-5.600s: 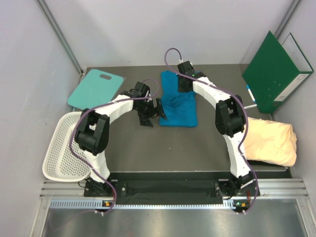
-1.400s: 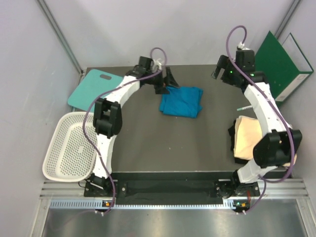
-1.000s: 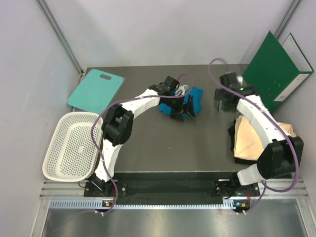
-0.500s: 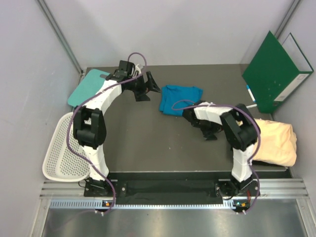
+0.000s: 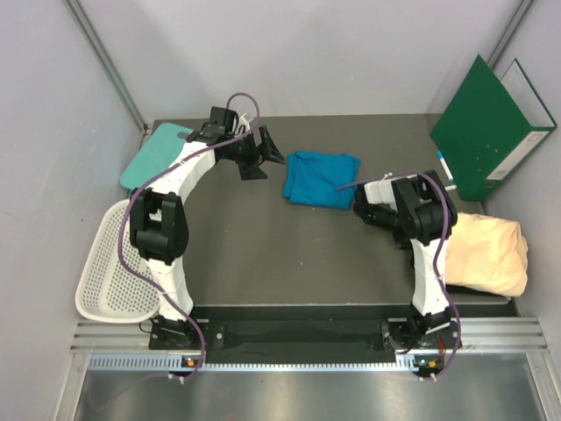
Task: Fold and stack the t-shirts
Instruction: Put the neatly folded tshirt into the corner of the board with the right arm
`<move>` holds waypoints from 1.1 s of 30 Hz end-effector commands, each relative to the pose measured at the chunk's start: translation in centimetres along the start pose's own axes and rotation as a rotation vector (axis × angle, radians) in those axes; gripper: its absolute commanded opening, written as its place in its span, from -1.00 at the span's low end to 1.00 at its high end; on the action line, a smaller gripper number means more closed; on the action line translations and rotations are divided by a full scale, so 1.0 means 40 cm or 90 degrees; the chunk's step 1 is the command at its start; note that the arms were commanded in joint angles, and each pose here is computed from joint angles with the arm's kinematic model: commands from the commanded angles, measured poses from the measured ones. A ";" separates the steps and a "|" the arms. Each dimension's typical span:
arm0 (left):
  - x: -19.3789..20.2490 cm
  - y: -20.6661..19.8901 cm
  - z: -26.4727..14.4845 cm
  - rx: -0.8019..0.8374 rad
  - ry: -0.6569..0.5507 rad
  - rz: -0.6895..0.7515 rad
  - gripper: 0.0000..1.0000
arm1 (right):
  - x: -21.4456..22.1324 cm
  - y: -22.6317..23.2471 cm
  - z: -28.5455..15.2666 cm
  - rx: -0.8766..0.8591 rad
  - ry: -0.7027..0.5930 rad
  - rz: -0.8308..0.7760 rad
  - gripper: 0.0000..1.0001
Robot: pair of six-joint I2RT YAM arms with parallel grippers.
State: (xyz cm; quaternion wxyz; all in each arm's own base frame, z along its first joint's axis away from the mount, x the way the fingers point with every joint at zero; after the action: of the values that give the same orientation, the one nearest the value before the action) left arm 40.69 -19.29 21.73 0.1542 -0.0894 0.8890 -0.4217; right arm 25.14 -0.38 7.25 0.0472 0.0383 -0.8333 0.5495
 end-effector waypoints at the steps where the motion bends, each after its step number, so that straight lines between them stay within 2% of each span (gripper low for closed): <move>1: -0.020 -0.036 -0.028 0.033 -0.016 0.025 0.97 | -0.009 0.019 0.039 -0.037 0.037 0.050 -0.41; 2: -0.022 -0.035 -0.030 0.034 -0.016 0.025 0.97 | -0.014 0.024 0.042 -0.050 0.035 0.059 -0.99; 9: -0.021 -0.019 -0.027 0.027 -0.008 0.018 0.97 | -0.020 0.009 -0.017 -0.137 -0.018 0.076 -1.00; 18: -0.017 -0.013 -0.029 0.016 -0.013 0.014 0.97 | -0.045 0.032 -0.255 -0.273 -0.145 0.033 -1.00; 24: -0.014 -0.006 -0.039 -0.001 -0.022 0.014 0.97 | -0.043 0.095 -0.393 -0.389 -0.188 -0.015 -1.00; 28: -0.012 0.018 -0.028 -0.025 -0.026 0.006 0.98 | -0.043 0.099 -0.437 -0.448 -0.188 -0.020 -0.98; 30: -0.013 0.046 -0.014 -0.056 -0.032 0.007 0.98 | -0.043 0.068 -0.474 -0.504 -0.209 -0.007 -0.53; 31: -0.013 0.062 0.001 -0.065 -0.027 0.006 0.97 | -0.042 0.051 -0.493 -0.537 -0.223 0.001 -0.05; 33: -0.017 0.087 0.023 -0.078 -0.021 0.006 0.98 | -0.045 -0.019 -0.566 -0.645 -0.307 0.029 0.39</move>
State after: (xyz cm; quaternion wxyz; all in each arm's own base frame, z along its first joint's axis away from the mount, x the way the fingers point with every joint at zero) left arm 41.03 -18.14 20.68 0.1623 -0.1028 0.8987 -0.3943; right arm 26.46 15.17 10.32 -0.0316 0.1248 -0.9566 0.2615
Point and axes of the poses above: each gripper's point midway between its finger pads, its own z axis out along the fingers, its own y axis along the line the jaws close on, x = y × z, the point moved 6 cm from there along -z, back along the fingers, and after that the axes turned 4 degrees about -z, right-handed, at the moved point
